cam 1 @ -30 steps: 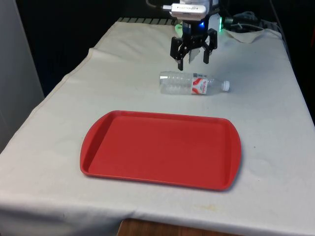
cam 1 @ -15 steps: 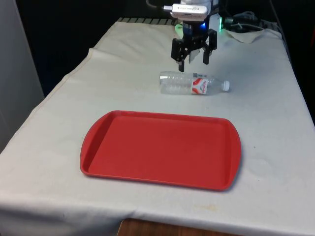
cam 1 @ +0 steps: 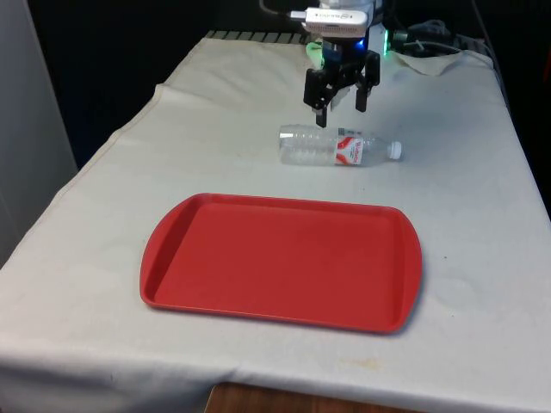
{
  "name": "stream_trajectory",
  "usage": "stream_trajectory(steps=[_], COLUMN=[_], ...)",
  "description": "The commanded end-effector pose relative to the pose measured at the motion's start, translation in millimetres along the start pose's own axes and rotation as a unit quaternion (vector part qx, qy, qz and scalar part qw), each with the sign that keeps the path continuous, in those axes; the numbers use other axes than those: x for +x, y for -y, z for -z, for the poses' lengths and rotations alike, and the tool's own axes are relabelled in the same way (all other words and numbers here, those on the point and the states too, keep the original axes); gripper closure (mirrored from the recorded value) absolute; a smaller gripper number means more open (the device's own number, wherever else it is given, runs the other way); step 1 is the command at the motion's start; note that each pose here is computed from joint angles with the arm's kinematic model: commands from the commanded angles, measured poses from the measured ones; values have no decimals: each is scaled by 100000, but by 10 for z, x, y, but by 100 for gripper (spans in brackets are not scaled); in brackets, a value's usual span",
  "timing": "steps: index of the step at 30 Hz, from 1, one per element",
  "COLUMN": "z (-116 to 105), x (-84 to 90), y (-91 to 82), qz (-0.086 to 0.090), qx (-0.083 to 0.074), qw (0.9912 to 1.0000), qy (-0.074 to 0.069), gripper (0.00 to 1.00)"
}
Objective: Place the bottle upright on the tray.
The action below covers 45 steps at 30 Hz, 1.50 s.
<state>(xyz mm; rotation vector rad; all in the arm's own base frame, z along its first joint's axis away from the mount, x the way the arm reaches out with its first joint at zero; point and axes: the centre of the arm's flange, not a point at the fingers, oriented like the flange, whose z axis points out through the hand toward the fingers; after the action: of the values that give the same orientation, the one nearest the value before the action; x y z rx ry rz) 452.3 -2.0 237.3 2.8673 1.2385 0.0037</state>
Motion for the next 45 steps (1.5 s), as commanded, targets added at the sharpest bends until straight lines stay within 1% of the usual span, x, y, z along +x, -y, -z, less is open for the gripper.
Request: stream_trajectory(steps=[1, 3, 4, 6, 11, 12, 13, 14, 15, 16, 19, 23, 24, 25, 27, 31, 32, 33, 34, 37, 38, 41, 42, 43, 45], z=[2, 3, 0, 2, 8, 8, 9, 2, 9, 9, 8, 11, 3, 11, 10, 10, 10, 6, 10, 14, 10, 7, 6, 8, 8], x=[6, 7, 3, 12, 20, 20, 21, 8, 21, 21, 20, 23, 9, 23, 22, 22, 22, 12, 22, 26, 25, 23, 15, 27, 26], y=[14, 13, 3, 15, 13, 13, 12, 5, 12, 12, 13, 10, 4, 10, 10, 10, 10, 1, 10, 7, 7, 9, 4, 12, 11], qz=[643, 1293, 1050, 2344, 4092, 4442, 5191, 4248, 5191, 5846, 6744, 8438, 8041, 8787, 9385, 10728, 11374, 11076, 11672, 12614, 13260, 14207, 13706, 14652, 15251], qx=[-112, -149, 3, -224, -374, -375, -415, -70, -415, -402, -368, -413, -111, -414, -377, -382, -384, -154, -385, -468, -433, -422, -155, -462, -451], qw=[99998, 99991, 99994, 99972, 99915, 99900, 99864, 99910, 99864, 99827, 99771, 99642, 99676, 99612, 99557, 99422, 99350, 99384, 99315, 99199, 99115, 98984, 99056, 98919, 98828], qy=[-102, -136, -4, -203, -336, -334, -364, -74, -364, -379, -343, -368, -103, -366, -333, -328, -325, -129, -324, -380, -344, -359, -129, -390, -406], gripper=[0, 0, 0, 0, 0, 0, 0, 0, 0, 0, 0, 0, 0, 0, 0, 0, 0, 0, 0, 0, 0, 0, 0, 0, 0])
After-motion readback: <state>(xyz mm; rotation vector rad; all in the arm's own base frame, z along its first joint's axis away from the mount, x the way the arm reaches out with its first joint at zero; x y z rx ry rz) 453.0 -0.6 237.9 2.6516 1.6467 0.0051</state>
